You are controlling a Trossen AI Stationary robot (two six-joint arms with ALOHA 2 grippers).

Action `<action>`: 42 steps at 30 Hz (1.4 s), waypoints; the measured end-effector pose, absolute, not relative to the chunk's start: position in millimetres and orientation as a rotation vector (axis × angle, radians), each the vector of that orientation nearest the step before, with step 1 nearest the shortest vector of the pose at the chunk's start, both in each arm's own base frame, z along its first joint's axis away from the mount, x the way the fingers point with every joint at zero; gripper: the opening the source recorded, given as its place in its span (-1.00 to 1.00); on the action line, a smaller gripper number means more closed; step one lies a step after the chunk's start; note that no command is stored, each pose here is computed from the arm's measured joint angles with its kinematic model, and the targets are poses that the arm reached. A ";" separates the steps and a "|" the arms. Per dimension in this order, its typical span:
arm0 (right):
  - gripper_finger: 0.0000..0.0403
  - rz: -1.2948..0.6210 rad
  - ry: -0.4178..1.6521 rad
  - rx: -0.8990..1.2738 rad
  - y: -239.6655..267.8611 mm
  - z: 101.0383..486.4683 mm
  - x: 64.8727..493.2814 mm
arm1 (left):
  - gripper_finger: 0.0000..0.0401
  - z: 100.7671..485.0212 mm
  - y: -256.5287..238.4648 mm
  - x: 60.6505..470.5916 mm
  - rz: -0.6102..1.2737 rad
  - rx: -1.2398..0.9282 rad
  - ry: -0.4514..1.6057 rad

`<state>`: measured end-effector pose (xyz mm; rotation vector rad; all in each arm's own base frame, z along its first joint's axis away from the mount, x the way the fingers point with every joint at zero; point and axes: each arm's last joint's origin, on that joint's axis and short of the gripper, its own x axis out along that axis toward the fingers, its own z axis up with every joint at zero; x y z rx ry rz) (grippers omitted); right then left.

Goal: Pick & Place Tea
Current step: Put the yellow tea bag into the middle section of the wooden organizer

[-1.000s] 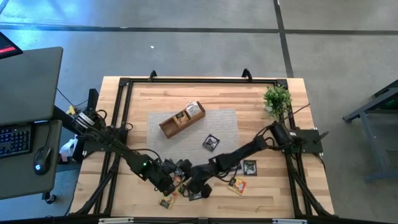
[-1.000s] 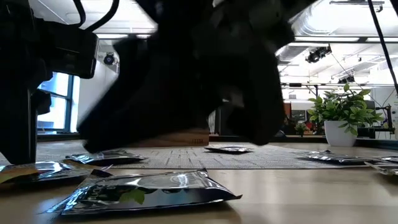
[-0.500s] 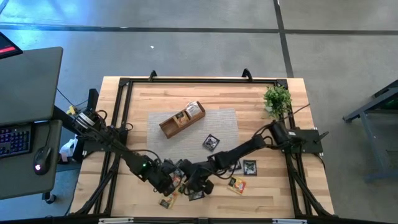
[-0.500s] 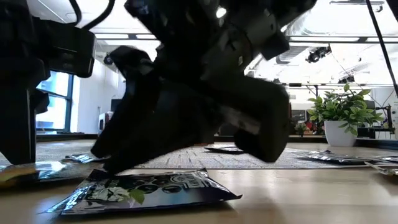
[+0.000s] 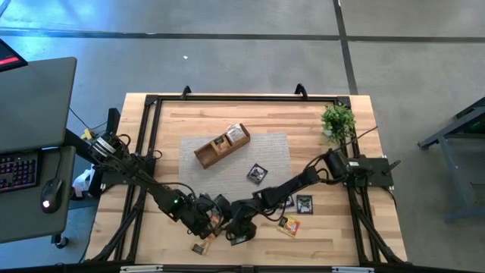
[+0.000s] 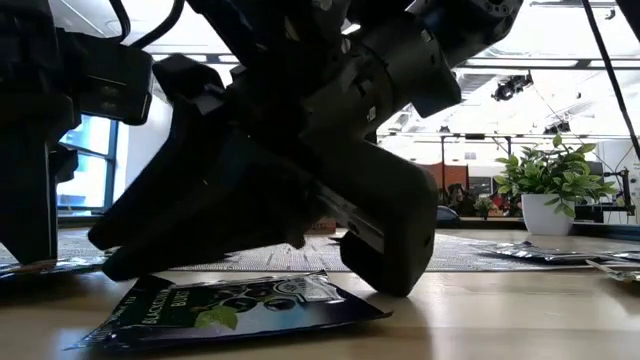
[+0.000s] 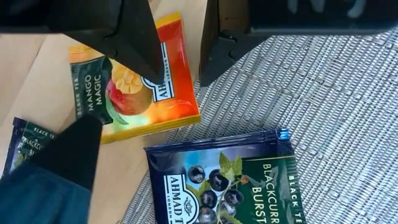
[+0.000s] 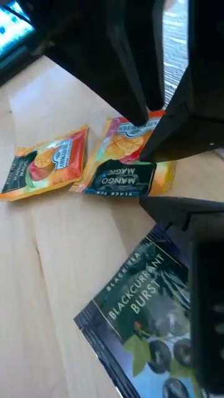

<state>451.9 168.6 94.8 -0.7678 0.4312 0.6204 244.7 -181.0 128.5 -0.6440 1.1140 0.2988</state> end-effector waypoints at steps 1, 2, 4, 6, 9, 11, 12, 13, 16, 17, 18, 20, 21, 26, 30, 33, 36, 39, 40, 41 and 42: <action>-0.59 0.600 0.429 -0.782 167.7 94.9 452.7 | -0.46 128.6 -181.1 244.8 0.298 -0.645 1.113; -0.64 0.589 0.431 -0.789 166.2 94.7 453.5 | -0.46 128.5 -181.1 244.8 0.298 -0.645 1.113; -0.76 0.575 0.436 -0.790 164.3 94.7 454.3 | -0.46 128.4 -181.1 244.8 0.297 -0.646 1.113; -0.90 0.575 0.431 -0.789 163.7 95.1 454.8 | -0.46 128.5 -181.1 244.8 0.297 -0.646 1.113; -0.96 0.579 0.423 -0.801 163.8 95.3 454.8 | -0.46 128.5 -181.1 244.8 0.297 -0.646 1.112; -0.94 0.580 0.423 -0.802 163.8 95.2 454.8 | -0.46 129.2 -181.1 244.7 0.295 -0.648 1.111; -0.95 0.580 0.422 -0.804 164.0 96.1 454.7 | -0.46 130.2 -181.0 244.6 0.293 -0.650 1.109; -0.97 0.580 0.420 -0.808 164.1 98.0 454.5 | -0.46 131.8 -180.9 244.5 0.289 -0.654 1.106; -0.98 0.575 0.436 -0.831 165.0 107.5 450.9 | -0.46 138.5 -180.4 243.6 0.270 -0.672 1.097; -0.97 0.569 0.442 -0.837 164.3 112.2 449.6 | -0.46 140.7 -179.5 242.4 0.269 -0.673 1.098; -0.98 0.567 0.435 -0.849 164.3 119.5 448.6 | -0.46 142.8 -178.6 241.1 0.270 -0.672 1.100; -0.99 0.549 0.428 -0.882 164.3 138.4 445.1 | -0.46 148.5 -176.5 238.9 0.272 -0.670 1.089; -0.99 0.538 0.420 -0.899 163.8 146.8 444.0 | -0.46 153.7 -175.2 237.6 0.271 -0.673 1.078; -0.99 0.536 0.446 -0.932 159.9 172.3 434.6 | -0.46 167.6 -167.7 229.4 0.296 -0.633 1.066; -0.99 0.580 0.409 -1.041 159.4 185.8 429.7 | -0.46 179.0 -165.6 227.1 0.191 -0.508 1.047; -0.99 0.683 0.348 -1.128 162.2 186.2 427.9 | -0.46 180.9 -166.0 228.0 0.102 -0.369 1.032; -0.99 0.824 0.244 -1.135 166.2 188.3 425.9 | -0.46 180.9 -164.5 228.1 0.126 -0.328 1.008; -1.00 0.924 0.174 -1.122 167.1 188.6 424.7 | -0.46 180.1 -162.2 230.8 0.138 -0.370 1.015; -1.00 0.935 0.160 -1.139 166.9 188.6 424.7 | -0.46 179.5 -160.7 231.7 0.140 -0.374 1.024; -1.00 0.933 0.150 -1.166 166.5 188.7 425.0 | -0.46 178.9 -159.3 233.1 0.134 -0.379 1.035; -1.00 0.924 0.142 -1.197 165.9 189.2 425.5 | -0.46 178.5 -157.2 234.9 0.124 -0.383 1.046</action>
